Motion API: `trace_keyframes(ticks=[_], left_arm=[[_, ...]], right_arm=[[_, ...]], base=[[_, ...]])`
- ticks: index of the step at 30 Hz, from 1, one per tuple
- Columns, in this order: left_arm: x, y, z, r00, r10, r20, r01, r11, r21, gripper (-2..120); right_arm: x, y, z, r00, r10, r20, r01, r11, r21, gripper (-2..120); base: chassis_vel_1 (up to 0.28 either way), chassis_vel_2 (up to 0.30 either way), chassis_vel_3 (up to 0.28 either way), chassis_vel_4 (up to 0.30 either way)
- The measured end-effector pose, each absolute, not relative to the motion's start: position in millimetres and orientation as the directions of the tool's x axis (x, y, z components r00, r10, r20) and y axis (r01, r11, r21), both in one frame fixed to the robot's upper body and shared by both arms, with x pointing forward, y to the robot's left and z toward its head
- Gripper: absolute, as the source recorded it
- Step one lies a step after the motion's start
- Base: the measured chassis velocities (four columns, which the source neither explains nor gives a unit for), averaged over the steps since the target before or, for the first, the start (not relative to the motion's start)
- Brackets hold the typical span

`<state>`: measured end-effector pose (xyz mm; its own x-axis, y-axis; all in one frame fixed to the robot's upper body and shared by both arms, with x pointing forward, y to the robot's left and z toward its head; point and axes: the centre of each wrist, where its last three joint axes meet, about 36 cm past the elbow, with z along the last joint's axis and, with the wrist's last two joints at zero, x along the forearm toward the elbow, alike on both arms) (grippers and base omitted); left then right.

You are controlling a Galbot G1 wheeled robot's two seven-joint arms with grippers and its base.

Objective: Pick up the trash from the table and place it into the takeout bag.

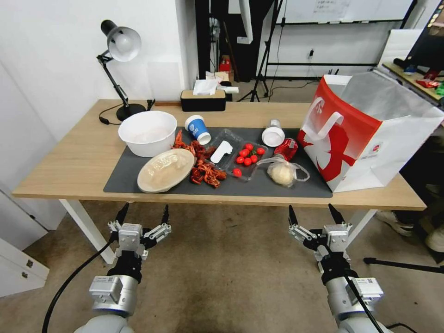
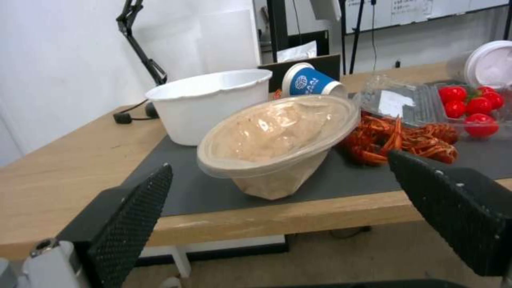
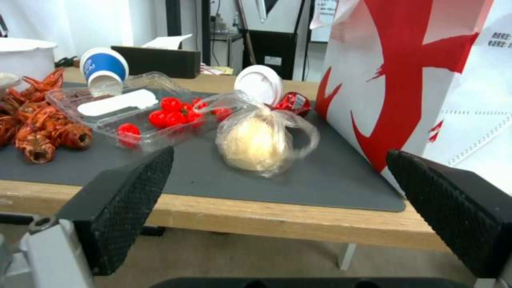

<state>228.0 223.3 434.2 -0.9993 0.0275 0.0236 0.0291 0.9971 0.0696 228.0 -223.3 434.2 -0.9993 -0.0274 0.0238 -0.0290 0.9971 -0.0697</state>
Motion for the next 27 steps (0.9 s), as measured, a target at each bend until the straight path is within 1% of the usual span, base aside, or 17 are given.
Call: trace_keyframes(ticks=[27], left_arm=[[228.0, 223.3, 434.2, -0.999, 0.027, 0.024, 0.029, 0.997, 0.07, 100]], right_arm=[[229.1, -222.4, 433.1, -0.999, -0.029, 0.024, -0.031, 0.997, -0.066, 100]], base=[[0.0, 0.0, 0.0, 0.0]])
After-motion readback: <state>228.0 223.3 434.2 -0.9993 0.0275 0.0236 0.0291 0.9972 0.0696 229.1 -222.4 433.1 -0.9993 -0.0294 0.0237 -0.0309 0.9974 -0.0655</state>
